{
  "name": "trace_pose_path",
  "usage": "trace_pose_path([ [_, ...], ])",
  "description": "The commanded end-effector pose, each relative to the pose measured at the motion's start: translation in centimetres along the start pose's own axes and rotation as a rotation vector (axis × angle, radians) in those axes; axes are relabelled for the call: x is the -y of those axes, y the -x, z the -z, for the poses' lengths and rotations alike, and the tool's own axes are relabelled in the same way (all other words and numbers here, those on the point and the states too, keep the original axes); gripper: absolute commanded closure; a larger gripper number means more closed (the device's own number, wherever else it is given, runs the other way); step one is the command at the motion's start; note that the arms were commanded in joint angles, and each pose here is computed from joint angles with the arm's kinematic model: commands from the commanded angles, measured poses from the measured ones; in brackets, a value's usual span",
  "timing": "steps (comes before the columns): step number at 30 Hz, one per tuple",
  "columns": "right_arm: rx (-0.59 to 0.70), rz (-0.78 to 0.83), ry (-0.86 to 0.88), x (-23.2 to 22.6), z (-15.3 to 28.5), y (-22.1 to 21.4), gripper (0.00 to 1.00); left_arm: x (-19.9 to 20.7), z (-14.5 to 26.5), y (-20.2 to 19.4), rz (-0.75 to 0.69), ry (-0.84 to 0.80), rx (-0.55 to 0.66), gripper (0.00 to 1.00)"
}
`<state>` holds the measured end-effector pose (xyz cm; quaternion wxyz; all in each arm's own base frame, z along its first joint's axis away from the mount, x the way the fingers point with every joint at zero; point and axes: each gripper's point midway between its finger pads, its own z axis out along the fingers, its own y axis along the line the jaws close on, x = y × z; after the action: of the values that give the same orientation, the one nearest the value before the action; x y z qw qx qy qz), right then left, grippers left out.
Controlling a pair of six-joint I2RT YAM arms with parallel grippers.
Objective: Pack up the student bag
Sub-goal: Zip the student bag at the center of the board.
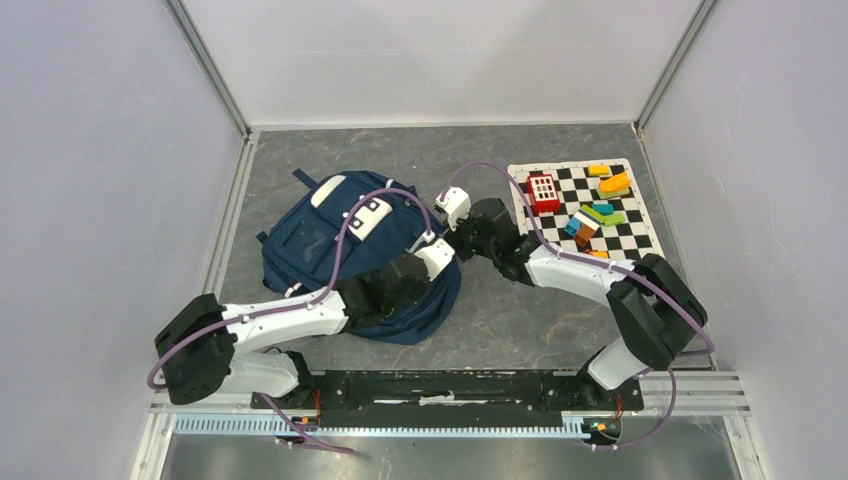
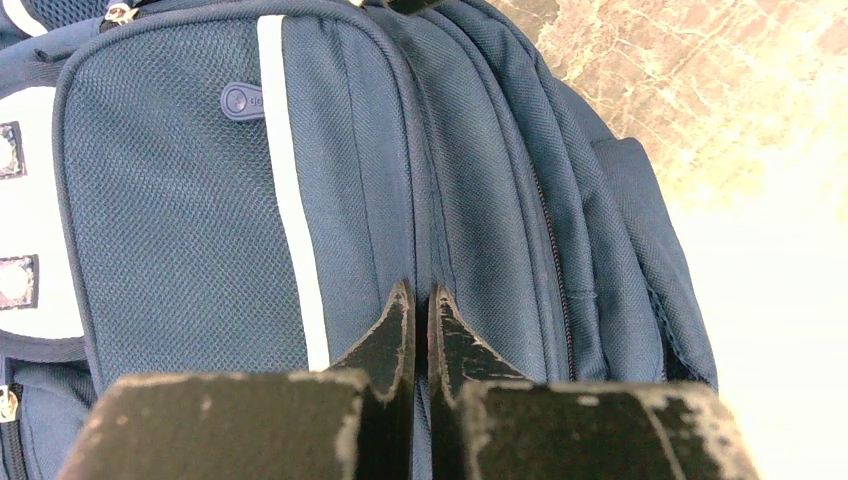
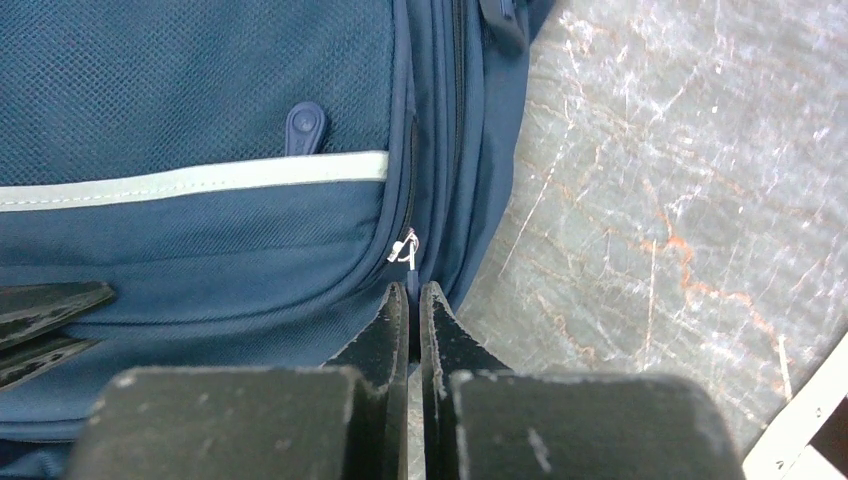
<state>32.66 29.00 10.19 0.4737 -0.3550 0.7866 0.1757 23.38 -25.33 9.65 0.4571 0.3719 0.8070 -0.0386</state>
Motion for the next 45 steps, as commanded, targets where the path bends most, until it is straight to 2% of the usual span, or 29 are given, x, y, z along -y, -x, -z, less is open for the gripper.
trace_pose_path([
  [1, 0.030, 0.116, -0.016, 2.1, -0.3, 3.3, 1.00, 3.0, 2.4, 0.1, 0.076, -0.161, 0.001, 0.98],
  [10, -0.040, 0.215, 0.217, -0.1, -3.5, 5.8, 1.00, 4.2, 5.0, -0.4, 0.144, -0.279, 0.024, 0.98],
  [18, -0.002, 0.161, 0.242, -0.6, -5.5, 6.9, 1.00, 3.9, 5.5, -0.3, 0.151, -0.271, 0.030, 0.98],
  [19, 0.011, 0.152, 0.231, -0.5, -5.3, 7.1, 0.97, 3.8, 5.3, -0.3, 0.159, -0.262, 0.024, 0.98],
  [20, 0.026, 0.143, 0.218, -0.4, -5.0, 7.4, 0.88, 3.5, 5.3, -0.3, 0.169, -0.246, 0.021, 0.97],
  [21, 0.025, 0.133, 0.203, -0.3, -4.5, 7.3, 0.75, 3.3, 5.2, -0.3, 0.179, -0.227, 0.018, 0.82],
  [22, 0.053, 0.129, 0.179, 0.0, -4.2, 7.9, 0.63, 3.0, 5.1, -0.2, 0.191, -0.208, 0.020, 0.60],
  [23, 0.059, 0.122, 0.158, 0.3, -3.6, 8.0, 0.54, 2.6, 5.1, 0.0, 0.200, -0.187, 0.026, 0.45],
  [24, 0.065, 0.113, 0.138, 0.6, -3.1, 8.0, 0.38, 2.3, 5.1, 0.3, 0.214, -0.170, 0.037, 0.27],
  [26, 0.084, 0.096, 0.098, 1.2, -1.6, 8.3, 0.11, 1.6, 5.2, 1.0, 0.241, -0.137, 0.065, 0.03],
  [27, 0.088, 0.087, 0.078, 1.6, -1.0, 8.2, 0.04, 1.3, 5.2, 1.4, 0.251, -0.129, 0.079, 0.01],
  [28, 0.087, 0.075, 0.054, 2.1, -0.2, 8.0, 0.02, 1.0, 5.3, 1.7, 0.260, -0.122, 0.090, 0.00],
  [33, 0.075, -0.020, -0.072, 5.0, 3.7, 5.9, 0.02, -2.0, 5.1, 2.2, 0.367, -0.071, 0.104, 0.00],
  [40, 0.021, -0.214, -0.344, 11.2, 10.9, 0.2, 0.02, -11.3, 6.1, 1.8, 0.646, 0.165, 0.080, 0.00],
  [45, 0.096, -0.255, -0.586, 14.9, 17.9, -1.5, 0.02, -17.5, 10.4, 2.2, 0.677, 0.391, 0.124, 0.00],
])
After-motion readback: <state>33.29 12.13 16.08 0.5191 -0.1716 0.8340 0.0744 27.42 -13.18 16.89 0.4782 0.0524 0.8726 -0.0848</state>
